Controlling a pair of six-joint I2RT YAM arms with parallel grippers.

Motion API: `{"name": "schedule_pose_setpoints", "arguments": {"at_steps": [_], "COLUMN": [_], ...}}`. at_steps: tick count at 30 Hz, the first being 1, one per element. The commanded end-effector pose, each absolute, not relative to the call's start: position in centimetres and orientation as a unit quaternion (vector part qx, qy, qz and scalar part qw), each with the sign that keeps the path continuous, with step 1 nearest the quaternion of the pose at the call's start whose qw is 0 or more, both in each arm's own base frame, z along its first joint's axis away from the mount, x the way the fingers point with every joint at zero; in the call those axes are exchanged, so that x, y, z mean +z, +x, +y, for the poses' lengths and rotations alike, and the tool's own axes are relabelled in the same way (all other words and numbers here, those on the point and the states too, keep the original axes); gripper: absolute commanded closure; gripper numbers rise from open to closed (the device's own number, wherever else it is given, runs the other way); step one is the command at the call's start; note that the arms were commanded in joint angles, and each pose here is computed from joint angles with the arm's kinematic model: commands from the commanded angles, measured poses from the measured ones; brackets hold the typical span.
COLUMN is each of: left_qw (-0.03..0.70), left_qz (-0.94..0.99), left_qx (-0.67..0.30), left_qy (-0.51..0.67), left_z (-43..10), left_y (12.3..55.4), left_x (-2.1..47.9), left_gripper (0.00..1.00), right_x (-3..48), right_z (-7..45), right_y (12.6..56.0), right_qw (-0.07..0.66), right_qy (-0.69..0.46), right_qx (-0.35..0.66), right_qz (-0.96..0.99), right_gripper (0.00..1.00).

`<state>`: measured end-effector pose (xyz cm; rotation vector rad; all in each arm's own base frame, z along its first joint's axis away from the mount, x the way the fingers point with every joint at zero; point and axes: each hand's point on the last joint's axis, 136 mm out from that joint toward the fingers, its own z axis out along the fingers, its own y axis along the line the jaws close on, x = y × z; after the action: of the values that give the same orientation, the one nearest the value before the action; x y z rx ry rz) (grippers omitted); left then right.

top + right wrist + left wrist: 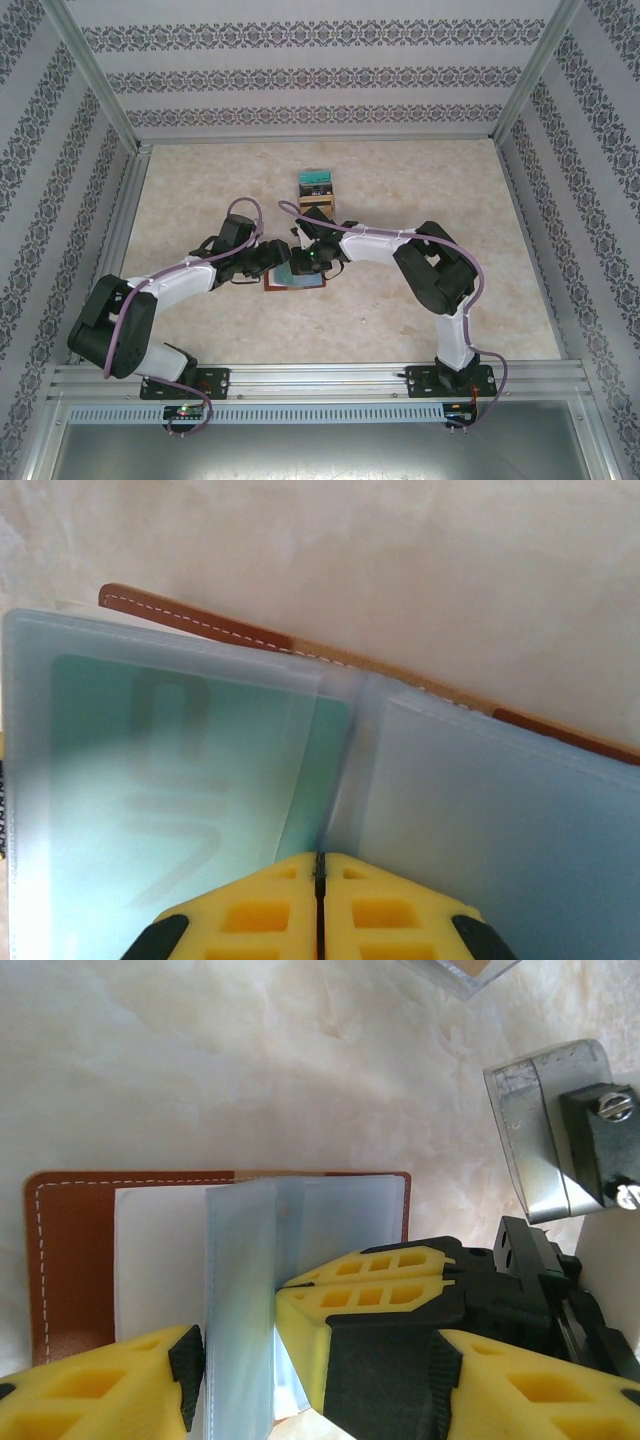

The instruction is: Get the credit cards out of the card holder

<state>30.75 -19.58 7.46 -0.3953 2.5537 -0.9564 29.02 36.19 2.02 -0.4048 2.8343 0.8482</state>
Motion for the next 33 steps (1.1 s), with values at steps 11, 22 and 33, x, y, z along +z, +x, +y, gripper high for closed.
{"name": "schedule_pose_setpoints", "arguments": {"at_steps": [11, 22, 33], "left_qw": [0.221, 0.192, 0.162], "left_qz": [0.904, 0.912, 0.921], "left_qx": [-0.331, -0.327, -0.313], "left_qy": [-0.153, -0.156, -0.168], "left_z": [-17.4, -17.7, -17.6], "left_y": [30.4, 30.0, 29.6], "left_x": [8.9, 7.1, 4.9], "left_gripper": [0.36, 0.39, 0.42], "right_x": [-0.6, -0.5, -0.6], "right_z": [35.5, 35.5, 35.4], "right_y": [27.3, 27.4, 27.3], "right_qw": [0.040, 0.041, 0.040], "right_qy": [-0.147, -0.148, -0.148], "right_qx": [0.249, 0.250, 0.249], "right_qz": [0.956, 0.956, 0.956], "right_gripper": [0.90, 0.91, 0.91]}}
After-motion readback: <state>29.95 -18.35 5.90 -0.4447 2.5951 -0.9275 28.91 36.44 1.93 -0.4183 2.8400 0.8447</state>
